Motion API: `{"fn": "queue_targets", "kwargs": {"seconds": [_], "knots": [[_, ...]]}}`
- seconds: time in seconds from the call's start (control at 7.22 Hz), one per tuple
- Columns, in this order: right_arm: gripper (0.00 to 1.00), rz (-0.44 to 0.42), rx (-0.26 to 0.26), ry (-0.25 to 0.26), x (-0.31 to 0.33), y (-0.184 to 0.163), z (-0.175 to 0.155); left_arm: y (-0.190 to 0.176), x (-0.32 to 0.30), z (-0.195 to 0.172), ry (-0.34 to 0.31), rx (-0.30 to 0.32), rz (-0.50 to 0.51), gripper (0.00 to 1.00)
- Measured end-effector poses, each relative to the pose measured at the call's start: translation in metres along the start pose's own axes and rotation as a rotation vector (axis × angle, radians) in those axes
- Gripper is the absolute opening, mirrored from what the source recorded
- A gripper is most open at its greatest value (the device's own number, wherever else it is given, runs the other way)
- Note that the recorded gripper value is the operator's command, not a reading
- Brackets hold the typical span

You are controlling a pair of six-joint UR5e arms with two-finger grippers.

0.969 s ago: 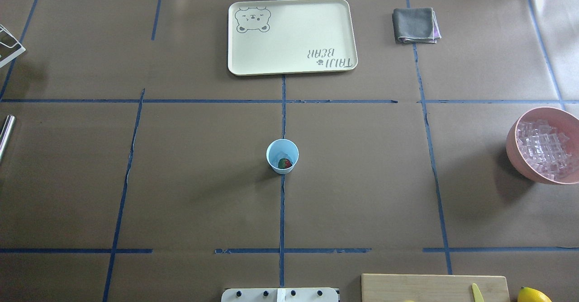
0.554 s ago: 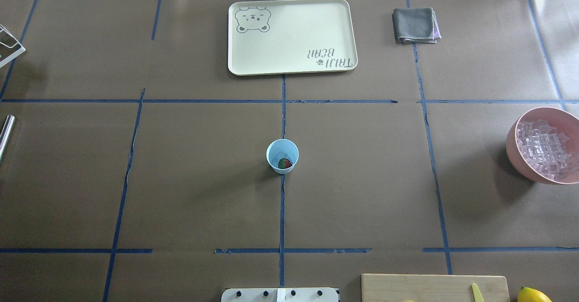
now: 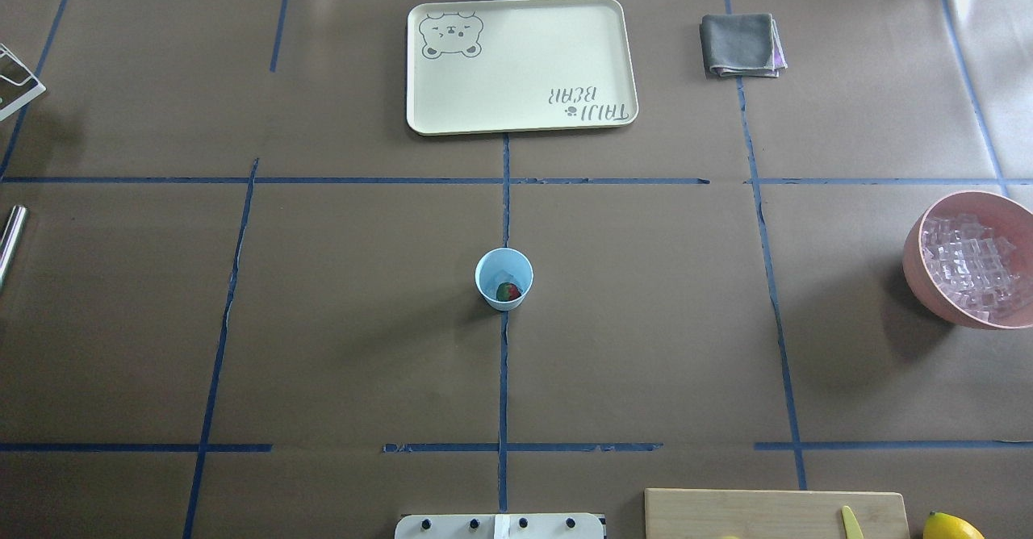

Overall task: Mash ice and strawberries in cup
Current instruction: 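Open the left gripper to release the pestle and hold still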

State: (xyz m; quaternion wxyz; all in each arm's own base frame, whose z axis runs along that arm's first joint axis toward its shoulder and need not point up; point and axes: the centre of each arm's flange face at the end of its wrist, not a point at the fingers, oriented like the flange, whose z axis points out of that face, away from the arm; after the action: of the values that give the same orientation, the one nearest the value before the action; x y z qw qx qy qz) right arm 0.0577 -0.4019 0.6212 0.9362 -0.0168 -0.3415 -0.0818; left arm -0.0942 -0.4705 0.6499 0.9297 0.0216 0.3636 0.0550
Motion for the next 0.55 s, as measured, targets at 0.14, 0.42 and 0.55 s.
{"fn": "queue_targets", "kwargs": {"seconds": [0.14, 0.42, 0.55], "knots": [[1.0, 0.0, 0.0, 0.0, 0.0, 0.0, 0.0, 0.0014, -0.0004, 0.0012, 0.002, -0.002, -0.001, 1.0], [1.0, 0.0, 0.0, -0.001, -0.0001, 0.0002, 0.0001, 0.0061, -0.0018, 0.0039, 0.002, -0.008, -0.005, 1.0], [1.0, 0.001, 0.0, -0.001, -0.0001, 0.0004, 0.0001, 0.0073, -0.0023, 0.0046, 0.001, -0.009, -0.006, 1.0]]}}
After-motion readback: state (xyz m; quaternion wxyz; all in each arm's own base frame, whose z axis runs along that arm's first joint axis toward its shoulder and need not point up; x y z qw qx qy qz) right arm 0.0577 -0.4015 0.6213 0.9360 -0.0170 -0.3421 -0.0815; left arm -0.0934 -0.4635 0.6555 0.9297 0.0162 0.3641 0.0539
